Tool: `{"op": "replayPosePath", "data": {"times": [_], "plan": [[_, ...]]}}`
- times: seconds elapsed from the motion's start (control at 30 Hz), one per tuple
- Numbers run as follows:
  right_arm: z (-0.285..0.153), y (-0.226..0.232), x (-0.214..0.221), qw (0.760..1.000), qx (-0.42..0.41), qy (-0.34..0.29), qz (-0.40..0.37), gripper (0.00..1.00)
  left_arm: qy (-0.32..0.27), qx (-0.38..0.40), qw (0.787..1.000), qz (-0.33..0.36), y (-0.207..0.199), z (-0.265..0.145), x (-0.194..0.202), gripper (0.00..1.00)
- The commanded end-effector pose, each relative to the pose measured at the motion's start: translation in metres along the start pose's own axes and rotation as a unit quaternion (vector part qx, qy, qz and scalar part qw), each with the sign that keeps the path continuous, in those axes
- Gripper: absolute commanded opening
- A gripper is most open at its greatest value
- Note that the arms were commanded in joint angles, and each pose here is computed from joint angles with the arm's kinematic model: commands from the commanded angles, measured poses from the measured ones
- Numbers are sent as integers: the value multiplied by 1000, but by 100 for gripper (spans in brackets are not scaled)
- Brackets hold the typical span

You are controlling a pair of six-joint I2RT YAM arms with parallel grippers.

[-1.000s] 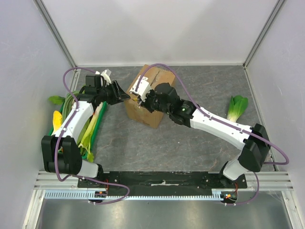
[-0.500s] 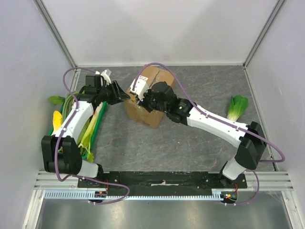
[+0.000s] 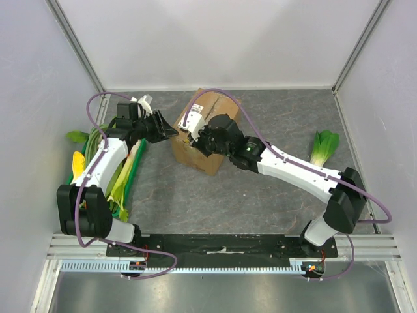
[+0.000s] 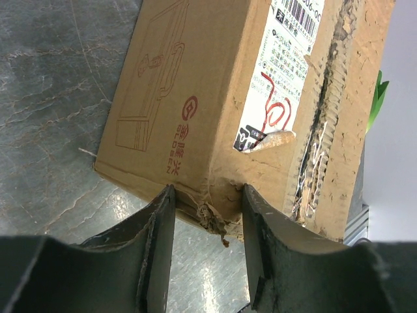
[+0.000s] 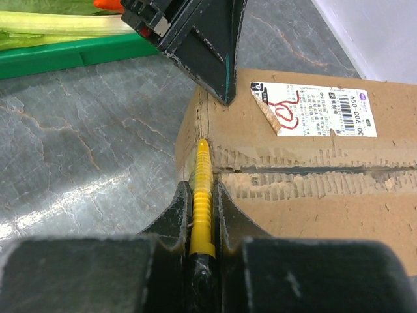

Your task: Unpack the express box

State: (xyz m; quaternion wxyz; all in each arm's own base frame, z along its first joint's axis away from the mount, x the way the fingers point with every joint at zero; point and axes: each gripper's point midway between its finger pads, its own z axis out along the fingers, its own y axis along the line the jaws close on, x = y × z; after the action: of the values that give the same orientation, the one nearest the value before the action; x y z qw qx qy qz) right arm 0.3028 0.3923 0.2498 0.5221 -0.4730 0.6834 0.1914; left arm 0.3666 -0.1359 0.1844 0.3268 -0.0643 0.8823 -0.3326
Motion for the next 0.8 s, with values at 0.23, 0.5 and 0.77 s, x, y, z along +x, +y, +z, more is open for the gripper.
{"op": "replayPosePath", "data": {"times": [0.23, 0.5, 0.77], "plan": [[-32, -4, 40, 997, 15, 68, 20, 0, 19, -38, 999, 4, 23, 10, 12, 2], [-45, -9, 48, 996, 22, 82, 14, 0, 16, -43, 999, 5, 24, 10, 10, 2], [-70, -22, 27, 997, 44, 56, 20, 0, 14, -30, 999, 4, 18, 9, 8, 2]]}}
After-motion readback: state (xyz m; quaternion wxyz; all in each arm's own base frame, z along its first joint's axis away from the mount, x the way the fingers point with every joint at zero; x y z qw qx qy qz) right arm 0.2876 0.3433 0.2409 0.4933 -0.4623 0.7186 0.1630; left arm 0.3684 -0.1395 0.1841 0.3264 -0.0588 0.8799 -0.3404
